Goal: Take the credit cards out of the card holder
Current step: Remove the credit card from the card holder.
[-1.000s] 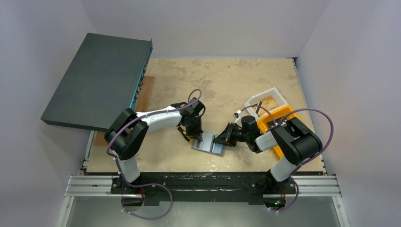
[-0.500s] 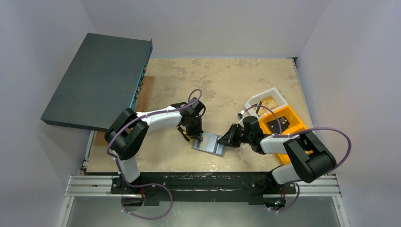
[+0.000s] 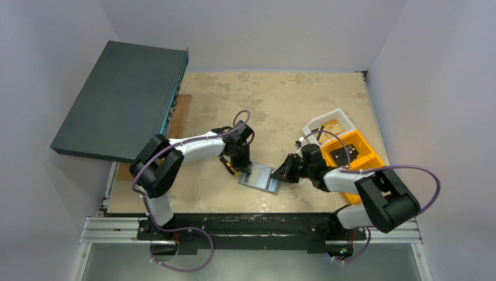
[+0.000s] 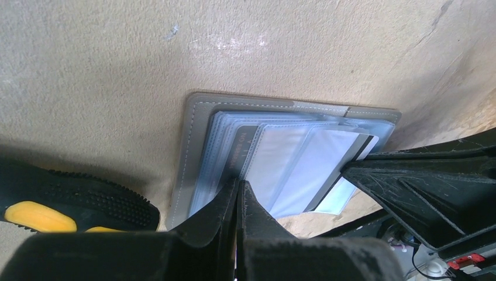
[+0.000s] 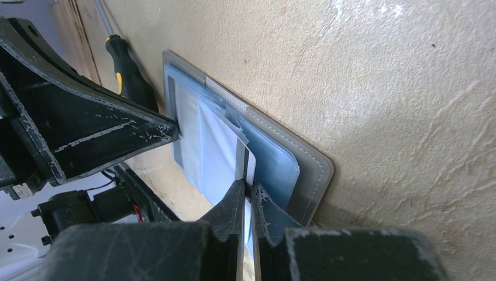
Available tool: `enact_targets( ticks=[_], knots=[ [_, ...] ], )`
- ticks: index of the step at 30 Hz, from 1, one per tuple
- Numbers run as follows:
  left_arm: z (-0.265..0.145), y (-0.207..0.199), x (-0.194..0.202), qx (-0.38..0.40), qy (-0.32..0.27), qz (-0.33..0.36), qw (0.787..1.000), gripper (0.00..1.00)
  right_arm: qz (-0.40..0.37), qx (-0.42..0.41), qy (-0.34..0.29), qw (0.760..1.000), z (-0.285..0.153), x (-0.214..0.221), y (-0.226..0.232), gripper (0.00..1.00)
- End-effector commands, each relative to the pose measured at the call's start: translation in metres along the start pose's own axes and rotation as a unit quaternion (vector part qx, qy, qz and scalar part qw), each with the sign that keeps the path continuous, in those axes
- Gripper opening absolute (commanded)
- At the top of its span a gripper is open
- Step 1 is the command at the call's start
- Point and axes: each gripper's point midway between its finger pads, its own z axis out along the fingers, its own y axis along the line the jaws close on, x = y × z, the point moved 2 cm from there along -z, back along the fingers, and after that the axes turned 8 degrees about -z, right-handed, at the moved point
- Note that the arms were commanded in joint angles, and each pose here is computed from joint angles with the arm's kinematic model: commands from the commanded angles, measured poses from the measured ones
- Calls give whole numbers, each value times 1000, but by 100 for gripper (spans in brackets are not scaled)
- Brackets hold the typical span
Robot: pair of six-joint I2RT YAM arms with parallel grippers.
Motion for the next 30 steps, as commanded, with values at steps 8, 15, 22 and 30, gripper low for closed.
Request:
enact_targets(
  ticks=[8,15,22,30],
  knots=[
    [-24,-17,0,32,-31,88,995,7,-13,33,8,999,6,4,-20,0],
    [-26,-47,5,69,-17,126,989,13,-19,29,9,999,10,-2,-16,0],
    [-5,-58,4,86,-1,123,989,11,-20,32,12,999,11,-2,-18,1],
    [16,-35,5,26,7,95,995,0,-17,23,17,999,9,2,-16,22]
  ],
)
